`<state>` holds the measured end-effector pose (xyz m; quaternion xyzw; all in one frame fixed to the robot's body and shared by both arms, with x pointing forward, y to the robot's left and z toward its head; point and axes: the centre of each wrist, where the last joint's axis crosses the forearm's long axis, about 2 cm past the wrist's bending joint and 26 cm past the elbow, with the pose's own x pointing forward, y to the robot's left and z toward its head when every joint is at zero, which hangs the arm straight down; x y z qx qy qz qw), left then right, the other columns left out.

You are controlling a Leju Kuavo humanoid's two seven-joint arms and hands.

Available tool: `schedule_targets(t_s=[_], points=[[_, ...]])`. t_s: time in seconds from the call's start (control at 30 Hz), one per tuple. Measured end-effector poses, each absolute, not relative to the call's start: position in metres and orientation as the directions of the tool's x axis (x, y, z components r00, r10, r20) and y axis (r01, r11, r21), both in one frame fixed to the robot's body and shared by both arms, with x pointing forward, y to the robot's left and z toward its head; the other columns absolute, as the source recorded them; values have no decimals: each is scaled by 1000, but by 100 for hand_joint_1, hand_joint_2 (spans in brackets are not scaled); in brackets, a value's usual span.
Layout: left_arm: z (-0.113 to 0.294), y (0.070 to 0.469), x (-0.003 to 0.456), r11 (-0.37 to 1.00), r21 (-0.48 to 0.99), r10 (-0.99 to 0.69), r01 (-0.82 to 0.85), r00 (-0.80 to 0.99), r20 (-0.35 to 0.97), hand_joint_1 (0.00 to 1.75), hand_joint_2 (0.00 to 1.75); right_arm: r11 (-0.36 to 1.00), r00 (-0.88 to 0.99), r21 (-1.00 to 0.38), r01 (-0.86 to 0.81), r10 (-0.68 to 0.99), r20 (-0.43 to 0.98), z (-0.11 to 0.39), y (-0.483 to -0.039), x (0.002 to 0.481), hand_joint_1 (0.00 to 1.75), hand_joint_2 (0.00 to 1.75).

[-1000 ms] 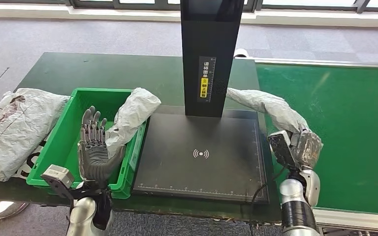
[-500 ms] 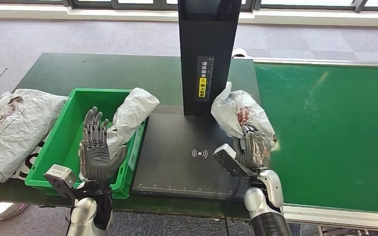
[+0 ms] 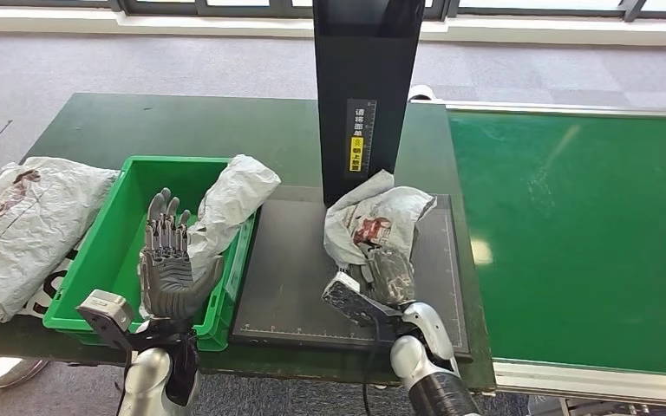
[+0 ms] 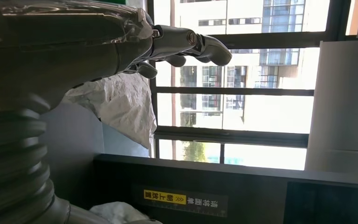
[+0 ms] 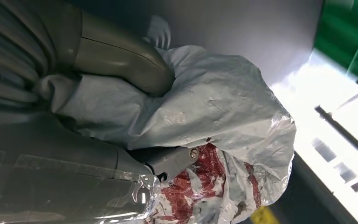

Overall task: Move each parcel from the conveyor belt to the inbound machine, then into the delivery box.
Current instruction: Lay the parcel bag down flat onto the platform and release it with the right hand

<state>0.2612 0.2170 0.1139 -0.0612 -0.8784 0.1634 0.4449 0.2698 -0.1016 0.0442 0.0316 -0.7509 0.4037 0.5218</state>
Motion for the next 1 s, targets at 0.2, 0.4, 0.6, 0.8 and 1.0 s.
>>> schedule_targets(t_s=[0.2, 0.4, 0.6, 0.8, 1.0], points=[[114, 216, 261, 940, -339, 252, -36, -595, 763, 0, 175, 640, -418, -515, -570, 314, 852, 36, -87, 259, 175, 175], [113, 215, 262, 940, -339, 255, -33, -593, 764, 0, 175, 626, -398, -489, -607, 294, 869, 32, -84, 255, 175, 175], [113, 214, 262, 940, -339, 255, -32, -592, 765, 0, 175, 621, -391, -478, -621, 283, 876, 31, -84, 254, 94, 175], [113, 214, 261, 939, -341, 253, -40, -592, 766, 0, 175, 630, -370, -473, -615, 299, 880, 29, -83, 253, 0, 44], [115, 217, 259, 938, -341, 238, -62, -601, 763, 0, 175, 745, -360, -511, -429, 378, 853, 33, -87, 258, 0, 0]])
